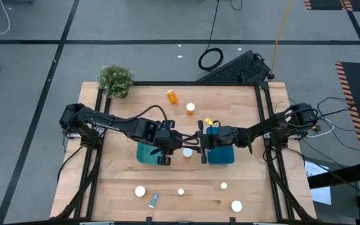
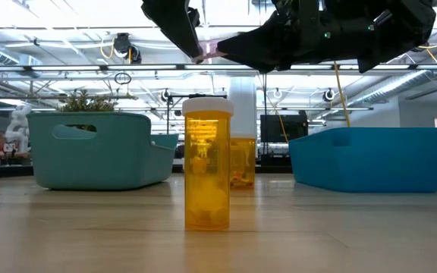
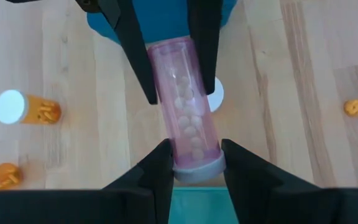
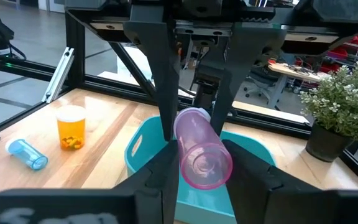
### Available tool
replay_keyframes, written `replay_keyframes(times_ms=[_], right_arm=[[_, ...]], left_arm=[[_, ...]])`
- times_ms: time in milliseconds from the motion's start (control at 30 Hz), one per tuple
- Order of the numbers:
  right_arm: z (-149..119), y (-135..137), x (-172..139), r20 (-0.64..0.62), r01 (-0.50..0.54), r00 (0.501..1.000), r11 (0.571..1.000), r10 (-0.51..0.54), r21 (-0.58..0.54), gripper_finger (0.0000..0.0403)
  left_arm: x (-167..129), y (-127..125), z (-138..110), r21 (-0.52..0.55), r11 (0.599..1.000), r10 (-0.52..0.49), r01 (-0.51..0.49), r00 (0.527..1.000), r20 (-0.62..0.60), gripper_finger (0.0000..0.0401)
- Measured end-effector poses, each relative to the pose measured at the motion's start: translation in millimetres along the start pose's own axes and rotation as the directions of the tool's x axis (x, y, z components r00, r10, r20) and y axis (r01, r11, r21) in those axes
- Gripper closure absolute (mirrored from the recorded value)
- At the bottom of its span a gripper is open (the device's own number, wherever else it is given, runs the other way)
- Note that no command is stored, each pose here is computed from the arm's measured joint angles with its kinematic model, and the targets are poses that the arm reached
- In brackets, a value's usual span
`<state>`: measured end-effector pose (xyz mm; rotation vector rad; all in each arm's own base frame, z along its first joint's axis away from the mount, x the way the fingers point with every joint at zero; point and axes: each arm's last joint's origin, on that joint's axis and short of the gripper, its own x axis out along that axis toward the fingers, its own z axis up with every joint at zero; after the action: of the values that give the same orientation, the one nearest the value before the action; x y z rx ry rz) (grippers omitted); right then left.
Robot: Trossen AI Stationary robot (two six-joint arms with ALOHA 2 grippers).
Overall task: Pick and place medicine bottles into bin by pill shape (circle, oval)
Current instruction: Put the small pink pill bottle into the green bin
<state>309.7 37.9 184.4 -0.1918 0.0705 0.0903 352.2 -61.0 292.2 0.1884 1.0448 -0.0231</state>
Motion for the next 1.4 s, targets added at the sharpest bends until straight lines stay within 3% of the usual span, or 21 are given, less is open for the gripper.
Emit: replay_keyframes(times_ms=[533, 767, 933, 1067, 1200, 1400], right_arm=[[-1, 0, 0, -0.008, 0.006, 1.0, 1.0, -0.006, -0.003, 0.0303], [3, -4, -15, -0.068, 0.003, 0.998, 1.0, -0.003, -0.009, 0.0303], [18, -10, -40, -0.015, 0.025, 1.0, 1.0, -0.025, 0.008, 0.0303], [24, -12, -64, 0.037, 0.036, 0.999, 0.999, -0.037, 0.031, 0.0303], [29, -14, -85, 0.145, 0.05, 0.988, 0.995, -0.062, 0.082, 0.0303], [29, -15, -107, 0.333, 0.042, 0.938, 0.986, -0.094, 0.16, 0.0303]], left_arm=[[-6, -19, 0, 0.106, 0.969, 0.221, -0.223, 0.975, 0.026, 0.0135], [-35, -18, -2, 0.069, 0.955, 0.281, -0.287, 0.955, 0.093, 0.0126], [-55, -14, -6, 0.029, 0.957, 0.282, -0.29, 0.946, 0.159, 0.0126], [-48, -12, -12, 0.04, 0.949, 0.294, -0.312, 0.927, 0.234, 0.0126], [-42, -8, -7, 0.003, 0.943, 0.303, -0.333, 0.862, 0.407, 0.0126], [-31, -7, 3, -0.024, 0.94, 0.278, -0.34, 0.723, 0.633, 0.0125]])
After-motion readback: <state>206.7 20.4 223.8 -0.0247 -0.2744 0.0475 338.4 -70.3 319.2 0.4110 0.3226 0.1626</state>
